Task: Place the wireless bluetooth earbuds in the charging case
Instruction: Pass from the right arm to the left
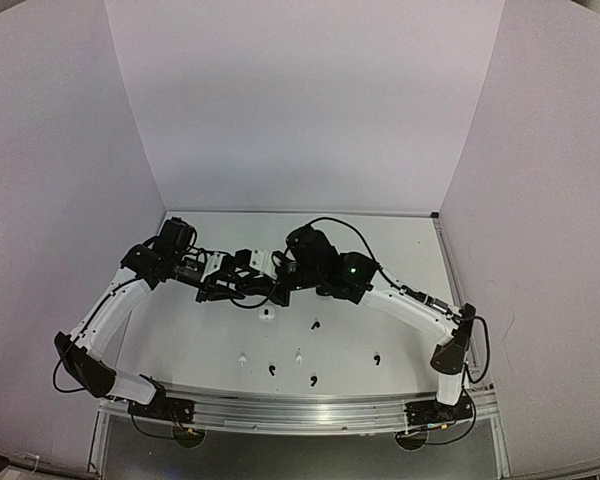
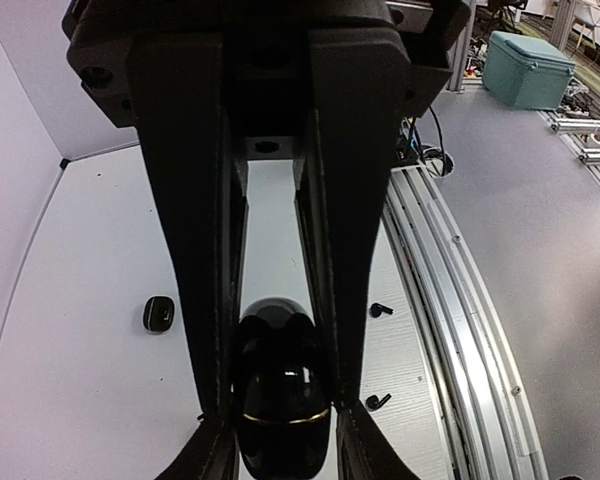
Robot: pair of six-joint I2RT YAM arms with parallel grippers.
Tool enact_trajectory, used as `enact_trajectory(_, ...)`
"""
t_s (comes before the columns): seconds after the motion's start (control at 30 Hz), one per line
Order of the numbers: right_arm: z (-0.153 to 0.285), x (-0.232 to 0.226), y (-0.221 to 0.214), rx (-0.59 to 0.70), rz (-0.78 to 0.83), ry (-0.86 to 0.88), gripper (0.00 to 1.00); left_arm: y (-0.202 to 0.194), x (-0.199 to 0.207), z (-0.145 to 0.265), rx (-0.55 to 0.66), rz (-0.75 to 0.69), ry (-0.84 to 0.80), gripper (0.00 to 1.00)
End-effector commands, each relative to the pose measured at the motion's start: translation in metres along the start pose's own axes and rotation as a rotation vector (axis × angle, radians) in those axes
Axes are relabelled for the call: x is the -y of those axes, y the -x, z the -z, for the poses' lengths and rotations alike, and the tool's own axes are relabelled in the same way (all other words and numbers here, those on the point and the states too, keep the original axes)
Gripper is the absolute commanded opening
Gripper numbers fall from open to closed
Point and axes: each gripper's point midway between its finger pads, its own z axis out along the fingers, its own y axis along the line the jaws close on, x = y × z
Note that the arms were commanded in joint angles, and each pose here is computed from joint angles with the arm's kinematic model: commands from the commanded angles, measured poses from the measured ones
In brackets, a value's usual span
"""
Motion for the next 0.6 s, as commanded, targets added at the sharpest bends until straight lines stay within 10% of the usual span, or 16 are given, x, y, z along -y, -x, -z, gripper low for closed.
enact_trajectory(0.0, 0.004, 0.001, 0.017, 0.039, 0.003, -0.011, 0.0, 0.014, 0.006, 0.005, 0.038, -0.037, -0.002, 0.3)
enact_trajectory(0.57, 0.015, 0.004, 0.023, 0.047, 0.007, -0.038, 0.0, 0.0, 0.007, 0.003, -0.015, -0.021, 0.006, 0.3)
